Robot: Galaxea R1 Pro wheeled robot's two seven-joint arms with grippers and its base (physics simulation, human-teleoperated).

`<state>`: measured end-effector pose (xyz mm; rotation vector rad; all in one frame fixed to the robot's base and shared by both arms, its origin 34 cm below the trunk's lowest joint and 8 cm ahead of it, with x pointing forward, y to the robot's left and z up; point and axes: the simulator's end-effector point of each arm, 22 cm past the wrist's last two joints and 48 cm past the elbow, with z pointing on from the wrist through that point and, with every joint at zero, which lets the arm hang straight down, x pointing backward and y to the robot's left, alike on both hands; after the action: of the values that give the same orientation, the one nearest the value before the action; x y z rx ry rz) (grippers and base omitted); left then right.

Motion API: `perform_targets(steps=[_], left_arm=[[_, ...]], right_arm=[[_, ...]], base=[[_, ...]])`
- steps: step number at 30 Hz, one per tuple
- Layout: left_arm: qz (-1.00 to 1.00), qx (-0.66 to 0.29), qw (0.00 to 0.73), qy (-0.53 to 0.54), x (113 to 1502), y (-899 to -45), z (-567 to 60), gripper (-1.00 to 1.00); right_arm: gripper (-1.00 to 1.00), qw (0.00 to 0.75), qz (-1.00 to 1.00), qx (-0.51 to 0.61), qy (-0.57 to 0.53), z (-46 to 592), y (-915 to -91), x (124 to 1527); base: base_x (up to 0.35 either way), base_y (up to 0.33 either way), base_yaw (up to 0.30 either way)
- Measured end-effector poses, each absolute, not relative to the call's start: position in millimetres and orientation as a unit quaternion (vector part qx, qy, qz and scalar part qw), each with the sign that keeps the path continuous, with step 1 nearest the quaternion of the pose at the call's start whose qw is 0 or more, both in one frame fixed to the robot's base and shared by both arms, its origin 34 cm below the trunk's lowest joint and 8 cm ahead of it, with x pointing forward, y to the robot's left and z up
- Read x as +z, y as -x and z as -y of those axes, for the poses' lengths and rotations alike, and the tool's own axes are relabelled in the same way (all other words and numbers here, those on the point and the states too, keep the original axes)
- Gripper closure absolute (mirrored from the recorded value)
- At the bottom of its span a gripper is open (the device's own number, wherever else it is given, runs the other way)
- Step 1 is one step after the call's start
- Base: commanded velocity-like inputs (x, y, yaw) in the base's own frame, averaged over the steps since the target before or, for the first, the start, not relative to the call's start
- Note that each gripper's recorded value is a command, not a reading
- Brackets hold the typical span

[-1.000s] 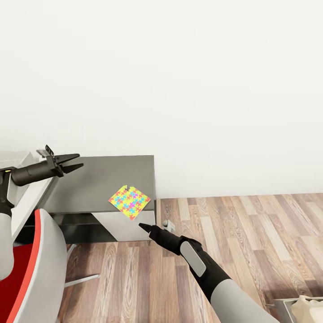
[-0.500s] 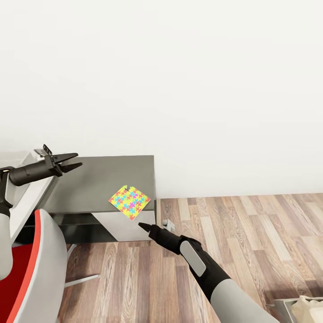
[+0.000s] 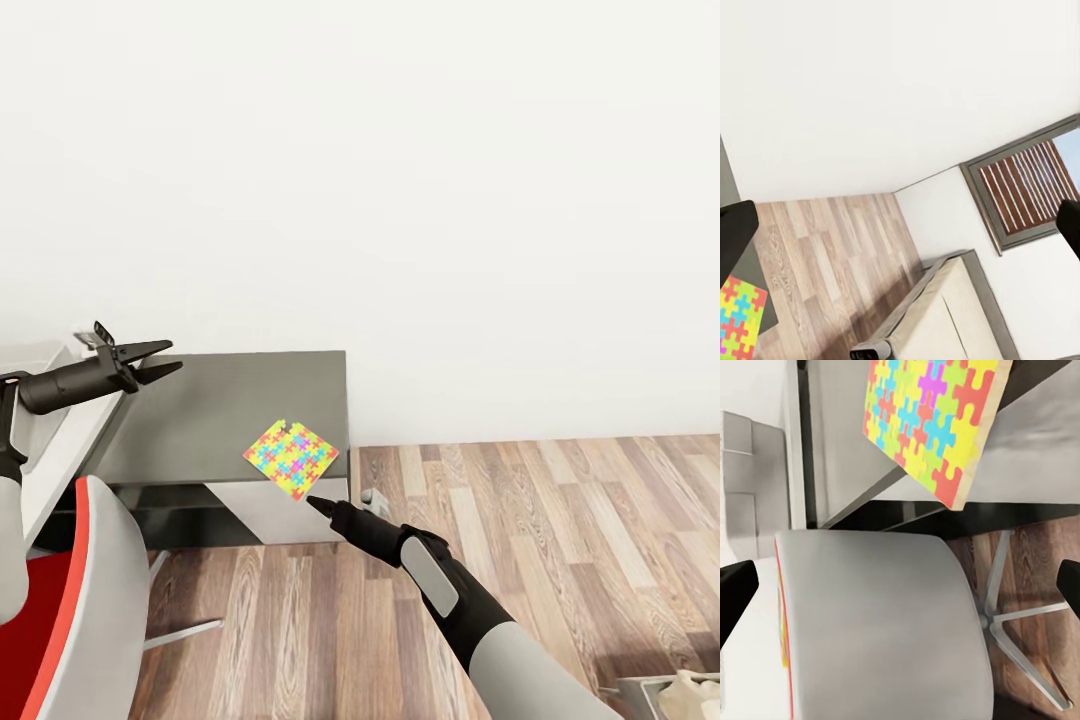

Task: Put all the toys in the child's room - the three board games (two on the bed and one on the table), the two jigsaw puzzles on the table, and the tennis ball on the table - inside the toy box on the table in the child's room.

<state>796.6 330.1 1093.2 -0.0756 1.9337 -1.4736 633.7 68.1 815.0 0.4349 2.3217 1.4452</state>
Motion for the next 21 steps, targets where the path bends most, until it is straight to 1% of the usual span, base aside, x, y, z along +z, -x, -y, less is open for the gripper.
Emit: perform_targets(steps=[6,21], left_arm=[[-0.740,-0.573,0.350,0.025,1098.0,-795.1,-330.0,-1.00],[-0.741,-0.573,0.350,0.024,1098.7,-794.9,-330.0,-1.00]], right_arm=[[-1.00,0.186,-0.823,0.514,-0.154,-68.3,-633.7,815.5],[-1.00,0.183,-0.825,0.512,-0.155,-67.6,-631.8,812.6]], base=[[0.025,0.003,0.000],[0.078,0.012,0.000]])
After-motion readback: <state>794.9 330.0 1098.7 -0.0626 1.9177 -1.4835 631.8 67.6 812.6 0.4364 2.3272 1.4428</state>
